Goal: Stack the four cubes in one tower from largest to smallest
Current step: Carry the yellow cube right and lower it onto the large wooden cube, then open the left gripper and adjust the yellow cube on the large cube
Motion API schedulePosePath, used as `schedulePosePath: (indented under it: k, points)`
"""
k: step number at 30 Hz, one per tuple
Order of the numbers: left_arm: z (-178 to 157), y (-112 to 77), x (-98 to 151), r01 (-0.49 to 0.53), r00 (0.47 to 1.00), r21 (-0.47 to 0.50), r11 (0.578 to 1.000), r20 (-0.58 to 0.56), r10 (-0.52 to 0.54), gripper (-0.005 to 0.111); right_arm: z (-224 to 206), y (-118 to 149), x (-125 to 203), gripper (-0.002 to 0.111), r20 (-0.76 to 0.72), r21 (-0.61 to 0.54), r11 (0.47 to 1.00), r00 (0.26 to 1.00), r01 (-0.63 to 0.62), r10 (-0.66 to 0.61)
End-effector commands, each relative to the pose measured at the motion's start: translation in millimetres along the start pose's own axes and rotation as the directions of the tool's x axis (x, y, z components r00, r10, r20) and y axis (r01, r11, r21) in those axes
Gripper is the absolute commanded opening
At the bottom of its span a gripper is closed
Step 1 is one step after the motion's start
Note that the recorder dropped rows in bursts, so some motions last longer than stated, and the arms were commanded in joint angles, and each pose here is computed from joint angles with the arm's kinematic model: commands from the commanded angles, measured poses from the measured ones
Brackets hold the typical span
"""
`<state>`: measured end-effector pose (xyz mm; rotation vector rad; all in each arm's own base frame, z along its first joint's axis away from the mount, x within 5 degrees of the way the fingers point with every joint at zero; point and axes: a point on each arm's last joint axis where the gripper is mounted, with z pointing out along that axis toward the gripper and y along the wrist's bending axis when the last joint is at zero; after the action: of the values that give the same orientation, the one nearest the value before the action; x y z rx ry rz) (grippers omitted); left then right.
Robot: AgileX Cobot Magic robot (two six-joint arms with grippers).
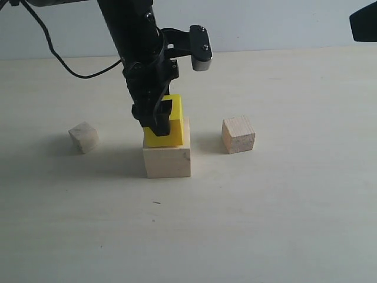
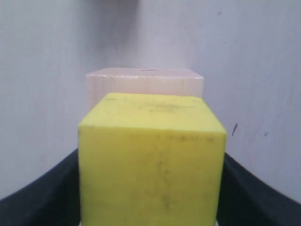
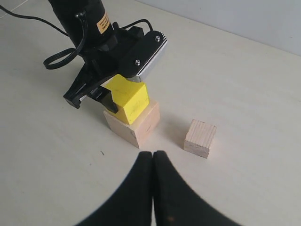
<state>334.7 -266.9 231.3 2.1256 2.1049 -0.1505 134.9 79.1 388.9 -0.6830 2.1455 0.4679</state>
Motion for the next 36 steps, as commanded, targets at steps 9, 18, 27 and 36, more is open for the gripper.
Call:
schedulePosePath:
  k: [9,18,27,36]
  points:
    - [6.0,2.7,0.4,0.017,1.0,0.009,1.0,-0.004,-0.017,0.0,-1.1,0.2,1.1,0.0,0.007,-0.001,1.0,1.0,-0.009,0.009]
    - [6.0,2.7,0.4,0.017,1.0,0.009,1.0,-0.004,-0.017,0.045,-1.1,0.2,1.1,0.0,0.007,-0.001,1.0,1.0,-0.009,0.009]
    - [6.0,2.6,0.2,0.045,0.999,0.01,0.999,-0.003,-0.045,0.075,-1.1,0.4,1.8,0.0,0.0,-0.003,1.0,1.0,-0.008,0.008]
    - [6.0,2.6,0.2,0.071,0.997,0.01,0.997,-0.003,-0.071,0.08,-1.1,0.4,1.8,0.0,0.0,-0.003,1.0,1.0,-0.008,0.008]
